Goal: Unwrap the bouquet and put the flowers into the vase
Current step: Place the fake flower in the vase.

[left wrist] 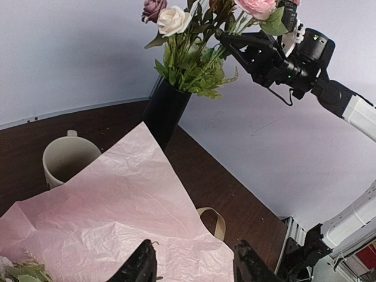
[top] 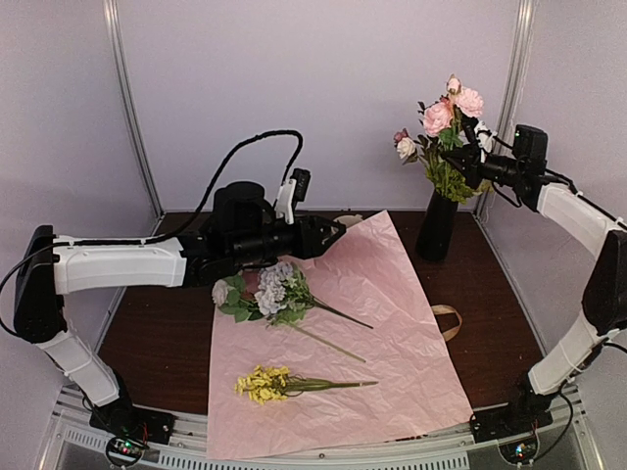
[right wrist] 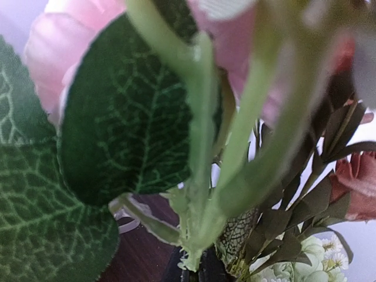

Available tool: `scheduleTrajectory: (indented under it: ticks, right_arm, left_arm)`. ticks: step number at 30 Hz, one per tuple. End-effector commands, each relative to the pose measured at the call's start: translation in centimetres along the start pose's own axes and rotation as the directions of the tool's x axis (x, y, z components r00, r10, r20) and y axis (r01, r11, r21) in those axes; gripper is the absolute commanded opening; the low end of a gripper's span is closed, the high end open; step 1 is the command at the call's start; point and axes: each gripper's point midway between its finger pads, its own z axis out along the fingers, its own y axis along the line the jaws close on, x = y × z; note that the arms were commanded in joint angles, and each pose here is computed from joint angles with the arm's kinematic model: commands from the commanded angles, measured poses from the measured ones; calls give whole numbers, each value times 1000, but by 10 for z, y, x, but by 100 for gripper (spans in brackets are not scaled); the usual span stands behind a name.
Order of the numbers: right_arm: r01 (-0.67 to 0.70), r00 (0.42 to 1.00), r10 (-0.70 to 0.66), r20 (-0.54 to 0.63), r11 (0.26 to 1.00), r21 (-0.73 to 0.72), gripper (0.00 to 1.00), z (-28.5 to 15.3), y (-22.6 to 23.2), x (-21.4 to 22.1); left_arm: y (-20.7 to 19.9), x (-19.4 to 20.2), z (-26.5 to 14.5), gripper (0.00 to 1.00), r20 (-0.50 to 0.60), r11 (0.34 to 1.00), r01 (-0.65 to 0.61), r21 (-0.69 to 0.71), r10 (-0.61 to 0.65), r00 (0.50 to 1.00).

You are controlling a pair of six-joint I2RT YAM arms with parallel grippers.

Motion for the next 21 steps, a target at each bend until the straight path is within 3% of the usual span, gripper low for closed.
scheduleTrajectory:
  ticks: [1, 21]
  right_arm:
    - [-35, 999, 35, -20, 999, 31, 0, 4, -6, 20]
    - [-66, 990, 73, -118, 996, 57, 0, 18, -8, 80]
  left_arm:
    - [-5, -2, -1, 47, 20, 1000, 6, 26, -7, 1000]
    - [-7, -2, -4, 47, 31, 999, 16, 39, -17, 999]
